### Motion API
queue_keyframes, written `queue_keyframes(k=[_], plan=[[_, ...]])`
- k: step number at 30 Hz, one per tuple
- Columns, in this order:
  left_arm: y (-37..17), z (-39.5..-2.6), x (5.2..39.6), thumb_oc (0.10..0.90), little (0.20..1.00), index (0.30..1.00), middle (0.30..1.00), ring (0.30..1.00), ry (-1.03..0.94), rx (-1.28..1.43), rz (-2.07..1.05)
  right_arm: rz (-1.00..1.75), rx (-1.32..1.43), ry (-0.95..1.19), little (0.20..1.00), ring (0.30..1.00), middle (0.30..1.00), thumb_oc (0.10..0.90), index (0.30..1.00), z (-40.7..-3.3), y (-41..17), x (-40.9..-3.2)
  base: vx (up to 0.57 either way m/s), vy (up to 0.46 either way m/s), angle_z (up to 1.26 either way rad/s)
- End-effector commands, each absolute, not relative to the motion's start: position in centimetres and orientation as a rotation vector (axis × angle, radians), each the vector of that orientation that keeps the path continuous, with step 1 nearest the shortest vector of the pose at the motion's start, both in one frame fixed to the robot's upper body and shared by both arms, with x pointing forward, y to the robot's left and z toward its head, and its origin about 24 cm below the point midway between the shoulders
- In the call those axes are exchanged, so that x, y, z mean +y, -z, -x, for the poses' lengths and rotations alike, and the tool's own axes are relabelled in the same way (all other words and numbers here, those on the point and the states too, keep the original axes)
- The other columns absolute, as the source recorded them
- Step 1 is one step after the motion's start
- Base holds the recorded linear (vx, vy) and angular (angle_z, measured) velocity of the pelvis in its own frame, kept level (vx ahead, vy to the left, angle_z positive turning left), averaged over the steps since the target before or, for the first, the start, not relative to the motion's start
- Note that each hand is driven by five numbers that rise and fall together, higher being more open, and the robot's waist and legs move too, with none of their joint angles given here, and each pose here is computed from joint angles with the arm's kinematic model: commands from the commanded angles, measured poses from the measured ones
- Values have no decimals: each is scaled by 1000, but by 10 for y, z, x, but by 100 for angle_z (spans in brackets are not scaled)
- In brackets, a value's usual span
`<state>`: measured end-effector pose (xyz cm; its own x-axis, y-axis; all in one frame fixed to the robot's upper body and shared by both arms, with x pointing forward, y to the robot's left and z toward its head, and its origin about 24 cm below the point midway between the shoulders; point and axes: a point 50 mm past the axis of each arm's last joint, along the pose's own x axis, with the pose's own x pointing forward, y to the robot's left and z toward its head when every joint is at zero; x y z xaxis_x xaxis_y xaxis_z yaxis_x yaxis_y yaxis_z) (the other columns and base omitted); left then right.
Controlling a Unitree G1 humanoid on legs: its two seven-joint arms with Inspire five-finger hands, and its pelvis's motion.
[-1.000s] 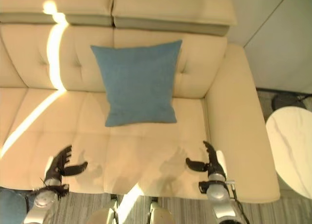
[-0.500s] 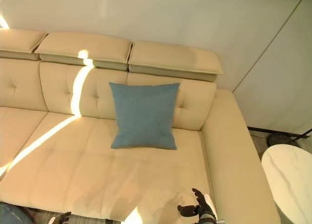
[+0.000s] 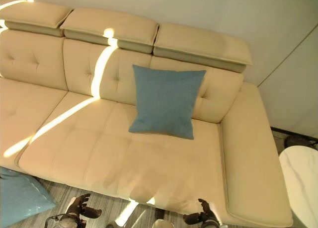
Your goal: Pick up all the scattered cushions and arrange them neatly on the sofa.
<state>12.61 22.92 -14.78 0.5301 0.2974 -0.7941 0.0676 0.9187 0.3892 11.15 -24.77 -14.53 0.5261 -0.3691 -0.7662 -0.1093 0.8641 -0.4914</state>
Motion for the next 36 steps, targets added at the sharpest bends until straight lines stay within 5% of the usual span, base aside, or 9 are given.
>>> queue_keyframes(k=[1,16,28,36], plan=[[134,-141,252,800,900,900,900,900,-206,921,-471,613,885,175,900,900,900,800,900,-153,126,-258,-289,98,21],[138,-123,268,800,900,900,900,900,-268,1008,-489,619,888,107,900,900,900,800,900,-161,129,-243,-219,-22,36],[145,-123,251,800,900,900,900,900,-171,1031,-524,590,983,165,900,900,900,800,900,-136,138,-255,-95,74,131],[143,-113,270,800,900,900,900,900,-252,1075,-507,589,929,113,900,900,900,800,900,-156,135,-237,50,159,42]])
